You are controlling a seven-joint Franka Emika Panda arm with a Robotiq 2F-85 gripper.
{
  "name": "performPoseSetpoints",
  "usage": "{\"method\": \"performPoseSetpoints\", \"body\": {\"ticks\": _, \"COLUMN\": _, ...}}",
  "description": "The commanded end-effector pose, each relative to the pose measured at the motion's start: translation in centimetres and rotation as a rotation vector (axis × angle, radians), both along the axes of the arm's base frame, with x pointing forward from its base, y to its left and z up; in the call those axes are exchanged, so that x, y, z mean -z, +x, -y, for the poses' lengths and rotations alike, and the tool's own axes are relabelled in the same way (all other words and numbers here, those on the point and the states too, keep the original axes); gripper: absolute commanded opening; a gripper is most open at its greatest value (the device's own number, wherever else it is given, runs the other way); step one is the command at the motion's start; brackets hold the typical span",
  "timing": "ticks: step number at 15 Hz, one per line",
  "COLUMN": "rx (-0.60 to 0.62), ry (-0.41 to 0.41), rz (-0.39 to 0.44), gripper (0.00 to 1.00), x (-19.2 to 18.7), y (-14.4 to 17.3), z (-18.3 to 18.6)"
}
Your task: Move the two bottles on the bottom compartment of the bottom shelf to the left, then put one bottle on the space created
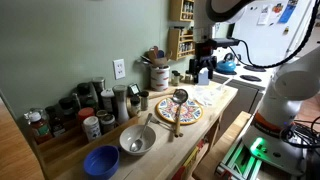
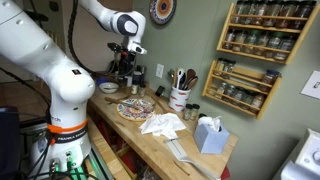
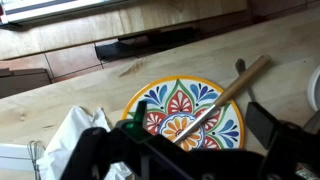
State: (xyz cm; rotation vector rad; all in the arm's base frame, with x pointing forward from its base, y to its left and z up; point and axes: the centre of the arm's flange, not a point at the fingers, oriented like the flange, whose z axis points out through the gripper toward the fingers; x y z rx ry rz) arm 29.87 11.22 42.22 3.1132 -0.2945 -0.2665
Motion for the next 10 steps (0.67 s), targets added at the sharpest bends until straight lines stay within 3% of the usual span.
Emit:
{"method": "performPoseSetpoints", "body": {"ticks": 1, "rx": 0.0, "ry": 0.0, "rz": 0.0, "gripper": 1.0, "x": 0.0, "y": 0.0, "z": 0.0}}
{"method": "performPoseSetpoints", "body": {"ticks": 7, "rx": 0.0, "ry": 0.0, "rz": -0.001, "gripper": 1.0, "x": 0.0, "y": 0.0, "z": 0.0}}
{"method": "performPoseSetpoints", "body": {"ticks": 10, "rx": 0.0, "ry": -0.025, "rz": 0.061, "gripper": 1.0, "x": 0.9, "y": -0.2, "z": 4.5}}
